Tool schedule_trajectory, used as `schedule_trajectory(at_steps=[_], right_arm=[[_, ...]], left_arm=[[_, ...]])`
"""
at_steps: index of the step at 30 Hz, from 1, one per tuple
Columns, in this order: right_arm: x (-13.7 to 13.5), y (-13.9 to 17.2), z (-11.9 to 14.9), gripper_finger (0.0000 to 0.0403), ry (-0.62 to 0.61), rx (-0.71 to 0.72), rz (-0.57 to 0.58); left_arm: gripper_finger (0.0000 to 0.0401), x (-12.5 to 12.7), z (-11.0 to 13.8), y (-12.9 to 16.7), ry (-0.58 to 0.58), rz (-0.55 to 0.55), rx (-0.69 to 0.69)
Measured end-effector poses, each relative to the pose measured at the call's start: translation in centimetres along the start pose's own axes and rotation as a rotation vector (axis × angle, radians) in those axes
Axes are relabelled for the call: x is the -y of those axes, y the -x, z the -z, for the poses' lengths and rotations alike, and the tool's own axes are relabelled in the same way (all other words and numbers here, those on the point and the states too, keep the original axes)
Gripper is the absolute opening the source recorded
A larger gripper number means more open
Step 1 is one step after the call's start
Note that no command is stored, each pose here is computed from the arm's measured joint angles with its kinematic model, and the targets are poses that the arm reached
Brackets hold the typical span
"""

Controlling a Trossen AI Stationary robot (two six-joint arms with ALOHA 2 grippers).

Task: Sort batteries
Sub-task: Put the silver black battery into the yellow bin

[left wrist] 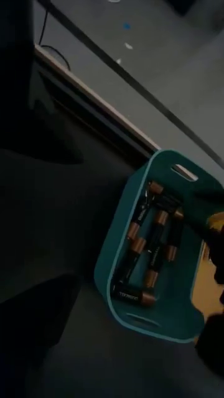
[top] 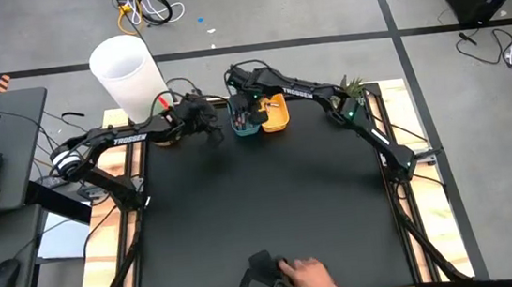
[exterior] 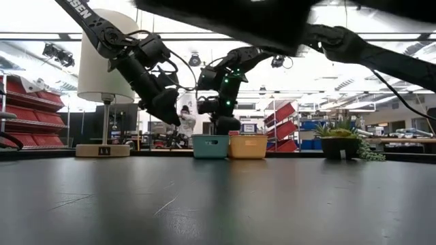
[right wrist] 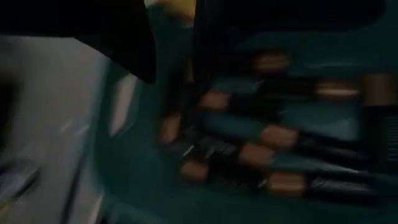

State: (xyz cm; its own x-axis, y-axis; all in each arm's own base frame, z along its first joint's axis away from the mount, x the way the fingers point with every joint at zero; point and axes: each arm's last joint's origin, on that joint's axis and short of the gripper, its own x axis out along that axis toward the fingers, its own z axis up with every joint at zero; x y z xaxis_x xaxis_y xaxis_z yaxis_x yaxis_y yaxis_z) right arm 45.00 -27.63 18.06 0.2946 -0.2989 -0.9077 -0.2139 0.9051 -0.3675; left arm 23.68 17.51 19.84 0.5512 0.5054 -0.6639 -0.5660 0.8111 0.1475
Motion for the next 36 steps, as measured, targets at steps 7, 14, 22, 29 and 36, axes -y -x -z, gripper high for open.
schedule_trajectory(at_steps=[7,14,22,29,36], right_arm=[[1.6,0.1,-0.5,0.0071,0.304,0.128,0.099],[1.8,0.0,0.4,0.0038,0.498,0.240,0.011],[2.0,-0.7,0.9,0.0019,0.679,0.336,0.015],[1.4,-1.8,1.5,0.0003,0.761,0.450,-0.045],[1.3,-2.4,2.1,0.0000,0.707,0.523,-0.095]], left_arm=[[0.0319,0.2,1.2,-0.2,0.044,0.002,-0.039],[0.0319,0.4,2.9,-0.5,0.066,0.005,-0.091],[0.0319,0.4,3.0,-0.6,0.080,0.004,-0.085],[0.0319,0.4,3.0,-0.5,0.104,0.004,-0.094],[0.0319,0.5,3.0,-0.5,0.149,0.003,-0.094]])
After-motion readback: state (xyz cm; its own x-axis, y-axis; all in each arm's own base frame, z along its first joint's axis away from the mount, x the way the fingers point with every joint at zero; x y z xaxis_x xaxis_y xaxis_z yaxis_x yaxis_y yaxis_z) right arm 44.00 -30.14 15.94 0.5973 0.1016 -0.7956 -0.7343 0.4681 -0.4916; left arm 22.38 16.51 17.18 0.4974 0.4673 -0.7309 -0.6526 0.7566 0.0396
